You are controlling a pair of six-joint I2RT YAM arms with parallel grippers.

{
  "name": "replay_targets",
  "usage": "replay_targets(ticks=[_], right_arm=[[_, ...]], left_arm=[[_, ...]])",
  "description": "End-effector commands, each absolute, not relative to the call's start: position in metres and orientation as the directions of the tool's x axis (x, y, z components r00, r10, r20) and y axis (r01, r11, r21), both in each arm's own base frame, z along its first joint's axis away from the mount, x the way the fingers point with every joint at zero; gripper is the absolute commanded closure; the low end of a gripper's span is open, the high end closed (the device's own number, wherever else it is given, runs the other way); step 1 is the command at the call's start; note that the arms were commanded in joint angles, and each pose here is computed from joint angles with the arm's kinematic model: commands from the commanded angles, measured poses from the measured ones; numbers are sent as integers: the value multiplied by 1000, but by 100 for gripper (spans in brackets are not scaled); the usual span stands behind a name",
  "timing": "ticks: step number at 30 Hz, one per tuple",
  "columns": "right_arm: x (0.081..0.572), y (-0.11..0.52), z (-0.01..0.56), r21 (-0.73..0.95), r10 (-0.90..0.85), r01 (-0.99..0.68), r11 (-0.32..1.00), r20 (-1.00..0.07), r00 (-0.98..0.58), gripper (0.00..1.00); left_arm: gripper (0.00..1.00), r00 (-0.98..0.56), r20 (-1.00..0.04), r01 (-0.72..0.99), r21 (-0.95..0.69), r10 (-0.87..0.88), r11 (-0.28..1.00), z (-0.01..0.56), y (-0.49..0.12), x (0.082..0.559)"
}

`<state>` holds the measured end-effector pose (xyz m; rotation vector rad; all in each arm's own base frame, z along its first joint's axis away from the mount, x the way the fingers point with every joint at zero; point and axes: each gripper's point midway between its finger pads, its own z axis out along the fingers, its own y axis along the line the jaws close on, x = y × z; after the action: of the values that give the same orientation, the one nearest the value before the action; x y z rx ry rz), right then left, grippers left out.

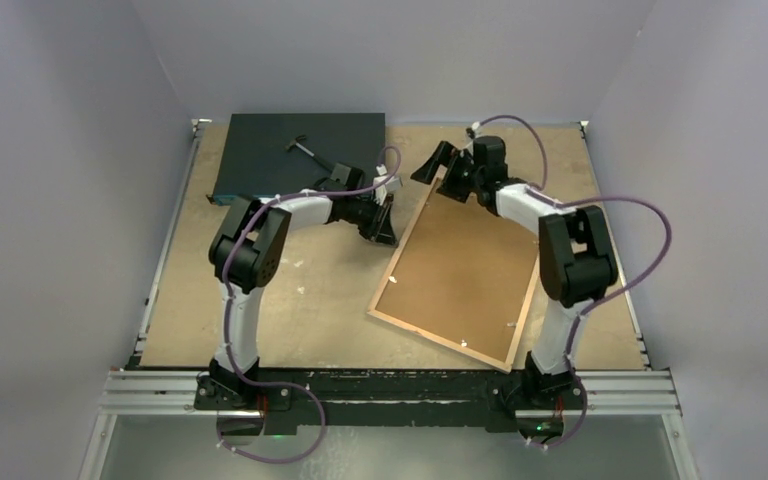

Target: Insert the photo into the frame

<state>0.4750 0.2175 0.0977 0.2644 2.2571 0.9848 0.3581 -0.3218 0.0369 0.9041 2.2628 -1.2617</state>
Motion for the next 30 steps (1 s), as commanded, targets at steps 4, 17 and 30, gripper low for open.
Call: replay_targets(ticks=[4, 17, 30], right_arm=[[467, 100, 152, 579, 584, 209, 788, -598, -549, 1], [373, -92, 86, 327, 744, 759, 563, -600, -293, 1], [420, -61, 34, 437, 805, 684, 584, -423, -416, 1]], left_arm=[[88, -627, -624, 779, -505, 467, 371, 39, -289, 339], [88, -476, -563, 869, -419, 676, 264, 12, -278, 268], [88, -428, -542, 884, -417, 724, 211, -3, -290, 242]])
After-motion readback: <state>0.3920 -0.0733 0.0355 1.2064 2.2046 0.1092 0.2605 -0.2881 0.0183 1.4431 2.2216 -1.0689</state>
